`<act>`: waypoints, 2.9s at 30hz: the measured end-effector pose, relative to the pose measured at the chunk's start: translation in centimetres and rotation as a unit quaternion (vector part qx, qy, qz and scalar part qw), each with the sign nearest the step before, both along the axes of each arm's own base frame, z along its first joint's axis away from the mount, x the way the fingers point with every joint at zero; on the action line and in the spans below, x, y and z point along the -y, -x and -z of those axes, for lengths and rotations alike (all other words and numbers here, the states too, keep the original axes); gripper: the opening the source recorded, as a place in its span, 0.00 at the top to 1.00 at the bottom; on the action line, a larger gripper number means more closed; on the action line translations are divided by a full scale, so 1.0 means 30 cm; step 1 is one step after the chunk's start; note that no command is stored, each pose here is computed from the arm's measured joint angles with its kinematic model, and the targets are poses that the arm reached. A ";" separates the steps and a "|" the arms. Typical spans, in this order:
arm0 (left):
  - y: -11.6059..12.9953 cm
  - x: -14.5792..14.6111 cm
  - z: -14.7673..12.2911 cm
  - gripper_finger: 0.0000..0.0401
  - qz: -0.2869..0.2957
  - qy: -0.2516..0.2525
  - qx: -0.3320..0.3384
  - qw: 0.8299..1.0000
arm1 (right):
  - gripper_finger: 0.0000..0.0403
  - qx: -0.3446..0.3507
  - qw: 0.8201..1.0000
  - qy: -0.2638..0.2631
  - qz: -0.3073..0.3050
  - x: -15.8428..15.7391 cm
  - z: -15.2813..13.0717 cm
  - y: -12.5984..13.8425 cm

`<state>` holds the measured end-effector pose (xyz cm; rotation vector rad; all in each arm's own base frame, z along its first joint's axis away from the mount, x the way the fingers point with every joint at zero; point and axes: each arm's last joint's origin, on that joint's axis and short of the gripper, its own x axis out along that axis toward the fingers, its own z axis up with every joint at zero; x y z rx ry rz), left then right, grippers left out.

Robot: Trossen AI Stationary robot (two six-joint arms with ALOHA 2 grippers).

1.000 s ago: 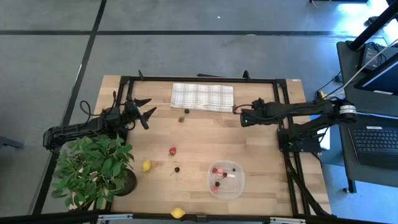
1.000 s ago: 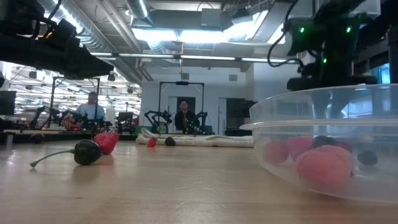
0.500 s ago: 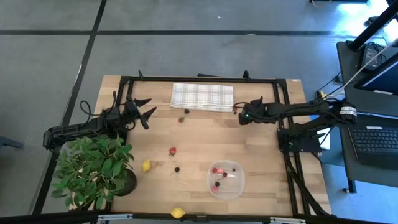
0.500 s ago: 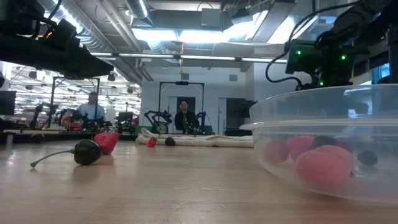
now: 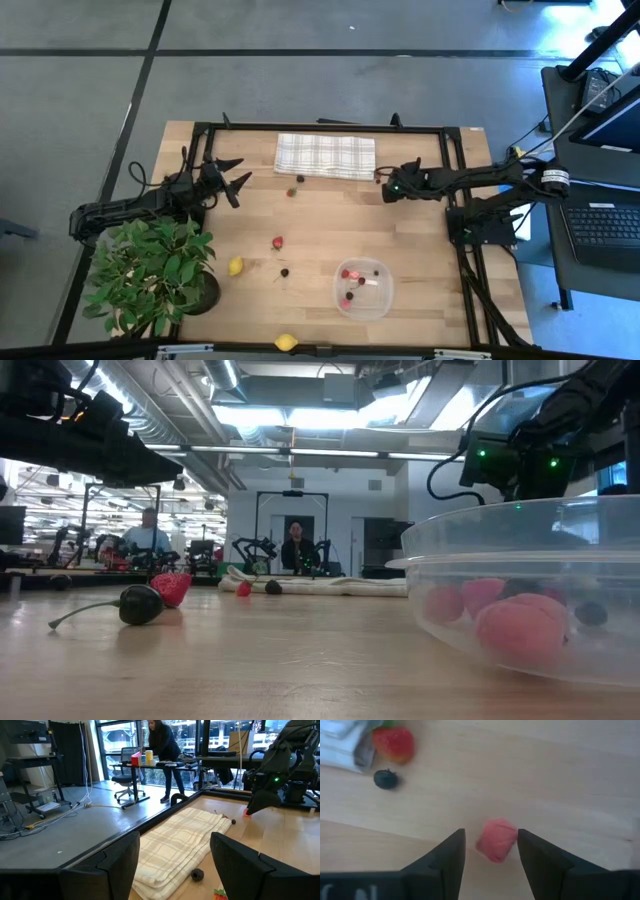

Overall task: Pick and placing Produce into tupperware
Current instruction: Put the pink peach into the transparent bin

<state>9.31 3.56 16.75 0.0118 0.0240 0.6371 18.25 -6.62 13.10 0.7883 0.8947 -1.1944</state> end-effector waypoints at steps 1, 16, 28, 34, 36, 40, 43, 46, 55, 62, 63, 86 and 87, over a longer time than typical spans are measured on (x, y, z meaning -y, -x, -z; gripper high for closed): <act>0.000 0.000 0.000 0.41 0.000 0.000 0.000 1.000 | 0.55 -0.002 1.000 -0.001 0.000 0.001 0.005 -0.003; 0.000 0.000 0.000 0.41 0.000 0.000 0.000 1.000 | 0.55 -0.024 1.000 -0.004 0.000 0.004 0.037 -0.012; 0.000 0.000 -0.001 0.41 0.000 0.000 0.000 1.000 | 0.70 -0.025 1.000 -0.004 -0.014 0.004 0.037 -0.015; 0.000 0.000 0.000 0.41 0.000 0.000 0.000 1.000 | 0.80 -0.029 0.999 -0.002 -0.026 0.004 0.037 -0.016; 0.000 0.000 0.000 0.41 0.000 0.000 0.000 1.000 | 0.81 -0.034 0.998 -0.002 -0.043 0.002 0.031 -0.024; 0.000 0.000 0.000 0.41 0.000 0.000 0.000 1.000 | 0.80 -0.027 0.995 -0.004 -0.096 -0.012 -0.006 -0.068; 0.000 0.000 0.000 0.41 0.000 0.000 0.000 1.000 | 0.80 0.008 0.989 -0.019 -0.149 -0.032 -0.056 -0.125; 0.000 0.000 0.000 0.41 0.000 0.000 0.000 1.000 | 0.81 0.046 0.975 -0.034 -0.217 -0.076 -0.119 -0.189; 0.000 0.000 0.000 0.41 0.000 0.000 0.000 1.000 | 0.81 0.140 0.905 -0.055 -0.397 -0.322 -0.305 -0.308; 0.000 0.000 0.000 0.41 0.000 0.000 0.000 1.000 | 0.80 0.173 0.846 -0.058 -0.501 -0.531 -0.376 -0.296; 0.000 0.000 0.000 0.41 0.000 0.000 0.000 1.000 | 0.80 0.179 0.838 -0.059 -0.512 -0.556 -0.378 -0.292; 0.000 0.000 0.000 0.41 0.000 0.001 0.001 1.000 | 0.80 0.083 0.836 -0.196 -0.506 -0.806 -0.096 -0.309; 0.000 0.000 0.000 0.41 0.000 0.001 0.001 1.000 | 0.80 0.079 0.836 -0.197 -0.506 -0.807 -0.090 -0.310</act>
